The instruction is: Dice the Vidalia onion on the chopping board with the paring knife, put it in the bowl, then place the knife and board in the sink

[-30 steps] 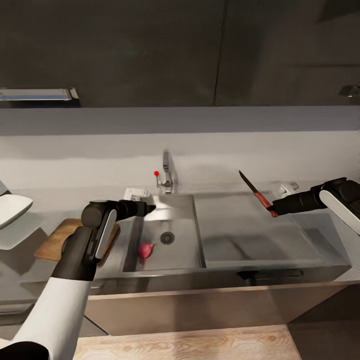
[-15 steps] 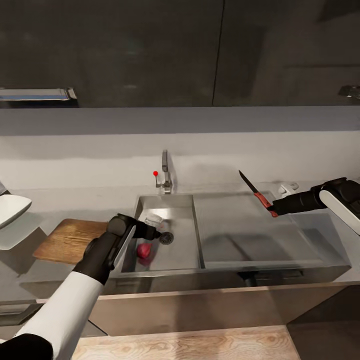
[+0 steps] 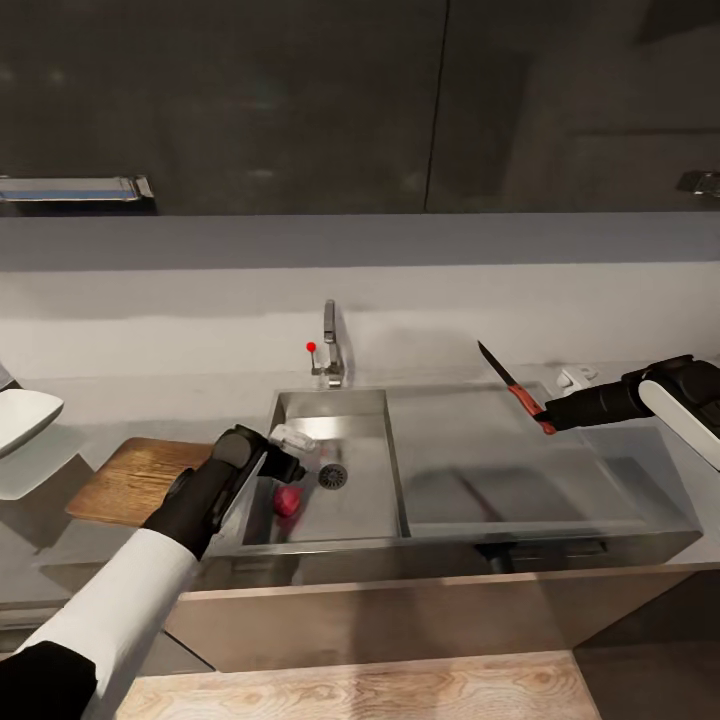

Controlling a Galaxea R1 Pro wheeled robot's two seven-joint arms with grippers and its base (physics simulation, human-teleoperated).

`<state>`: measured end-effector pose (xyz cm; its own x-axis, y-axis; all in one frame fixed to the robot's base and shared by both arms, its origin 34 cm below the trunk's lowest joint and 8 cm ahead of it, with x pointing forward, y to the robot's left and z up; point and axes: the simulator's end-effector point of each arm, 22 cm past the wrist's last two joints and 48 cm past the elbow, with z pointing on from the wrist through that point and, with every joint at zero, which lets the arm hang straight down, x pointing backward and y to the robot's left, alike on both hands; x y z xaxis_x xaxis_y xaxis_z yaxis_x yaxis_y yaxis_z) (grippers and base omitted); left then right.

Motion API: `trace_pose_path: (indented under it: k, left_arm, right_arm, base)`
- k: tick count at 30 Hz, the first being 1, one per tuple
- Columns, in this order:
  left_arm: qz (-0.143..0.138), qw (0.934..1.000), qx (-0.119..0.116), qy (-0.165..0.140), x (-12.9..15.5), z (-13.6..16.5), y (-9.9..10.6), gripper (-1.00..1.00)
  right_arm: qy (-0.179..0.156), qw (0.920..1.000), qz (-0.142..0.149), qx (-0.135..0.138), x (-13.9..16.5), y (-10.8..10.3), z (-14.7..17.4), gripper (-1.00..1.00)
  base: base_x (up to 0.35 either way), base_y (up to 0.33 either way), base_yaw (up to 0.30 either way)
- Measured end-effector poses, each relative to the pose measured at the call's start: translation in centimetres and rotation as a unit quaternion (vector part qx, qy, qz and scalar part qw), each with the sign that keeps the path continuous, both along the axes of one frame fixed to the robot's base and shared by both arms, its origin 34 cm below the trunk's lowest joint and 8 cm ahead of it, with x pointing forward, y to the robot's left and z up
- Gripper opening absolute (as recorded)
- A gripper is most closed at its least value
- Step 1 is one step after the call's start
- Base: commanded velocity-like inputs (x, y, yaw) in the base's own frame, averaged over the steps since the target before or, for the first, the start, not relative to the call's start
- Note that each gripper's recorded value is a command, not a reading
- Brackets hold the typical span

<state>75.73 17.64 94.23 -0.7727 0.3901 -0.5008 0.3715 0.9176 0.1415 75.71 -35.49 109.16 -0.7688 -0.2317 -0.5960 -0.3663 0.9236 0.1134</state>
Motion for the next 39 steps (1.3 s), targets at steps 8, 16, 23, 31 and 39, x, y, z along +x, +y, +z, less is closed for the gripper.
trace_pose_path:
  k: [8,16,23,31,39]
  left_arm:
    - [-0.085,0.9941,0.067,0.010,-1.8,-1.7,-1.4,1.00]
    - [-0.116,0.9909,0.067,-0.016,-1.4,0.2,-3.8,1.00]
    - [-0.174,0.9818,0.070,-0.027,-2.6,1.1,-7.3,1.00]
    - [-0.213,0.9753,0.059,-0.003,-4.5,0.1,-9.0,1.00]
    - [-0.226,0.9712,0.076,0.006,-5.2,-0.9,-8.3,1.00]
  right_arm:
    - [0.000,1.0000,0.000,0.000,0.0,0.0,0.0,-1.00]
    - [0.000,1.0000,0.000,0.000,0.0,0.0,0.0,-1.00]
    - [0.000,1.0000,0.000,0.000,0.0,0.0,0.0,-1.00]
    - [0.000,1.0000,0.000,0.000,0.0,0.0,0.0,-1.00]
    - [0.000,1.0000,0.000,0.000,0.0,0.0,0.0,-1.00]
  base:
    - [0.000,0.000,0.000]
    - [0.000,0.000,0.000]
    - [0.000,0.000,0.000]
    - [0.000,0.000,0.000]
    - [0.000,0.000,0.000]
